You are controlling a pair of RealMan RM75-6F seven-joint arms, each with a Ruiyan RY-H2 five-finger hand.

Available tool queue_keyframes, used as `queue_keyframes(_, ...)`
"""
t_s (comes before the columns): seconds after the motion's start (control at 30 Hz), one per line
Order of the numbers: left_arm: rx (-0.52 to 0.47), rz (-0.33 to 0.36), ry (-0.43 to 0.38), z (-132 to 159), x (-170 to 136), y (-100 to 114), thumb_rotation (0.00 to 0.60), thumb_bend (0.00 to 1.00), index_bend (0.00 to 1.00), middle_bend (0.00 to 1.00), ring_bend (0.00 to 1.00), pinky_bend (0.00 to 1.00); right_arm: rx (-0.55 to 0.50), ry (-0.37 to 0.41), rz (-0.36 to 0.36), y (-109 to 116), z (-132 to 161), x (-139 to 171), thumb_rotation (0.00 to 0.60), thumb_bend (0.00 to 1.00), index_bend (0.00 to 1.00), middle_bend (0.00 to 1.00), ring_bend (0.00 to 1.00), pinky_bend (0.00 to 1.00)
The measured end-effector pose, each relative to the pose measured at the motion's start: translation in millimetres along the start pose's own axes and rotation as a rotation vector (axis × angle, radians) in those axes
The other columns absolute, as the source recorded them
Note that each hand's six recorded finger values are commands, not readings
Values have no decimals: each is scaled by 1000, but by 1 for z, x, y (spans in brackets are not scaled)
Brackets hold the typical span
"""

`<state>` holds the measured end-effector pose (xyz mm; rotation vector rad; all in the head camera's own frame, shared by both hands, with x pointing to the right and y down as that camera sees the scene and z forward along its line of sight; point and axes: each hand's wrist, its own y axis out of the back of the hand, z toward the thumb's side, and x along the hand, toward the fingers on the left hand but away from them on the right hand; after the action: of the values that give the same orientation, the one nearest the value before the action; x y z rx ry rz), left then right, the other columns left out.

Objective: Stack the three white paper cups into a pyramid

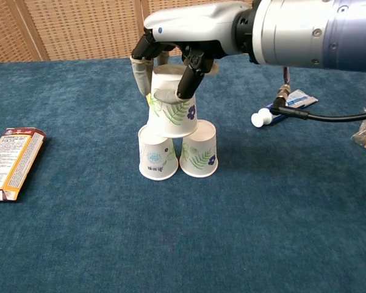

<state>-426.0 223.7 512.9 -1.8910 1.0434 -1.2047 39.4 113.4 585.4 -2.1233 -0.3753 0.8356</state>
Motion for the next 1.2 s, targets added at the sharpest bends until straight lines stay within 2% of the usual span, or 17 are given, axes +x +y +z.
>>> queue_keyframes(0.47,-2,-5,13,-3,-3,-1,600,491,0,0,0,126,13,-17,18,-8,-2,-12,600,519,438,412,411,852)
queue_keyframes(1.2,-9,-16,17,-7,-6,-3,600,490,0,0,0,127,19,-34,31,-15,-5,-14,600,509,423,403,377,813)
